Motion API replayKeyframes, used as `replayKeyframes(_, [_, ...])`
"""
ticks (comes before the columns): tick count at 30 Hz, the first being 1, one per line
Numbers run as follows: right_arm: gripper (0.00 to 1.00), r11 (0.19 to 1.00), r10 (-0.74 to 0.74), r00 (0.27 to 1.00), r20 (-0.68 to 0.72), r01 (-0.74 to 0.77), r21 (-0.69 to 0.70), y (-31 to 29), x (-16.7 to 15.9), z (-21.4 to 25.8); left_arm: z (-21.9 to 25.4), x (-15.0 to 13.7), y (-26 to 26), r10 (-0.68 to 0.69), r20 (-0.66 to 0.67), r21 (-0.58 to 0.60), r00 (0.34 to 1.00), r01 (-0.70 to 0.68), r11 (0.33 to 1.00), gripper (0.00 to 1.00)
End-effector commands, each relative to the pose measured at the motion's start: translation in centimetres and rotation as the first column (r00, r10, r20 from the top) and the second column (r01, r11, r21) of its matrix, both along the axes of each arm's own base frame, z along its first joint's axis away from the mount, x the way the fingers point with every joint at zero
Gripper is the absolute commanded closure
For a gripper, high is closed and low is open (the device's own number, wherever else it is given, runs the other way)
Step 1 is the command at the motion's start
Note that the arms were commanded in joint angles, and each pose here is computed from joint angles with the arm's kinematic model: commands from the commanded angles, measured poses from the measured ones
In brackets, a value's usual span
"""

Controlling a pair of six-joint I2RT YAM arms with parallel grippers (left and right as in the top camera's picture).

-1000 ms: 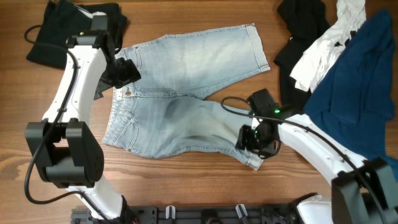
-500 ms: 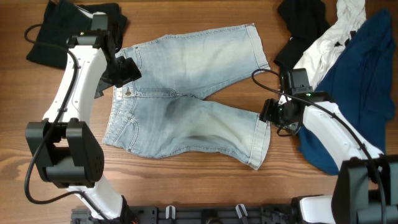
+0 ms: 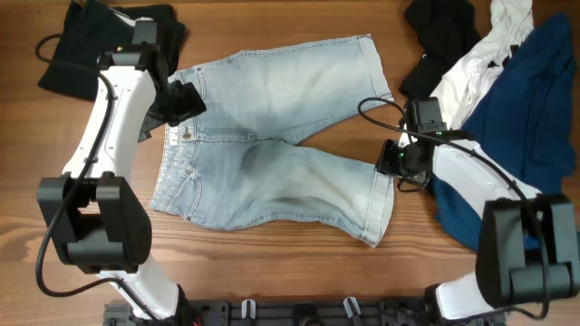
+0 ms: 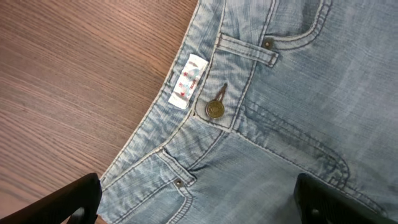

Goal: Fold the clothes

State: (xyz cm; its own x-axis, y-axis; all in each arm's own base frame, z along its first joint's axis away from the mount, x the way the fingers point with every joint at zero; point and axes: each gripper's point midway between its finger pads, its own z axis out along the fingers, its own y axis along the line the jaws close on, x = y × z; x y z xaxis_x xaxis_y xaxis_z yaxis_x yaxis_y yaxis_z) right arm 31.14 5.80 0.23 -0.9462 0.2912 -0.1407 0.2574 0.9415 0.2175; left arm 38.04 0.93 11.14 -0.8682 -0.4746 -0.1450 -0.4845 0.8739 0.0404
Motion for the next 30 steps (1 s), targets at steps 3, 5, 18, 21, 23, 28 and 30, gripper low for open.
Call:
replayKeyframes(3, [0.61,1.000,0.016,0.999,-0.033,-0.015,0.027,0.5,0.0,-1.3,0.6,0.3,0.4,0.000,0.020,0.016,1.000,-0.001,1.000,0.01])
replayKeyframes(5, [0.67,1.000,0.016,0.999,-0.033,-0.015,0.025,0.5,0.0,-1.3,0.6,0.3,0.4,0.000,0.021,0.017,1.000,-0.001,1.000,0.01])
replayKeyframes(18, [0.96,0.998,-0.062,0.979,0.195,0.060,0.015,-2.6,6.4,1.3,0.6,0.5,0.4,0.000,0.030,0.017,1.000,-0.001,1.000,0.01])
replayKeyframes(21, [0.96,0.998,-0.055,0.962,0.267,0.054,0.010,-3.7,8.2,2.4,0.6,0.8,0.4,0.000,0.040,0.016,0.999,-0.001,1.000,0.01])
replayKeyframes(23, [0.96,1.000,-0.024,0.947,0.319,0.017,0.024,-3.6,9.3,3.2,0.7,0.8,0.4,0.000,0.042,0.016,0.999,-0.001,1.000,0.00])
replayKeyframes(28, [0.36,0.993,0.061,0.917,0.395,-0.096,0.069,-1.9,10.4,4.5,0.7,0.8,0.4,0.000,0.041,0.016,0.999,-0.001,1.000,0.00])
replayKeyframes(30, [0.15,0.991,0.062,0.919,0.391,-0.104,0.089,-1.5,10.3,5.1,0.7,0.8,0.4,-0.001,0.042,0.017,0.999,0.000,1.000,0.01])
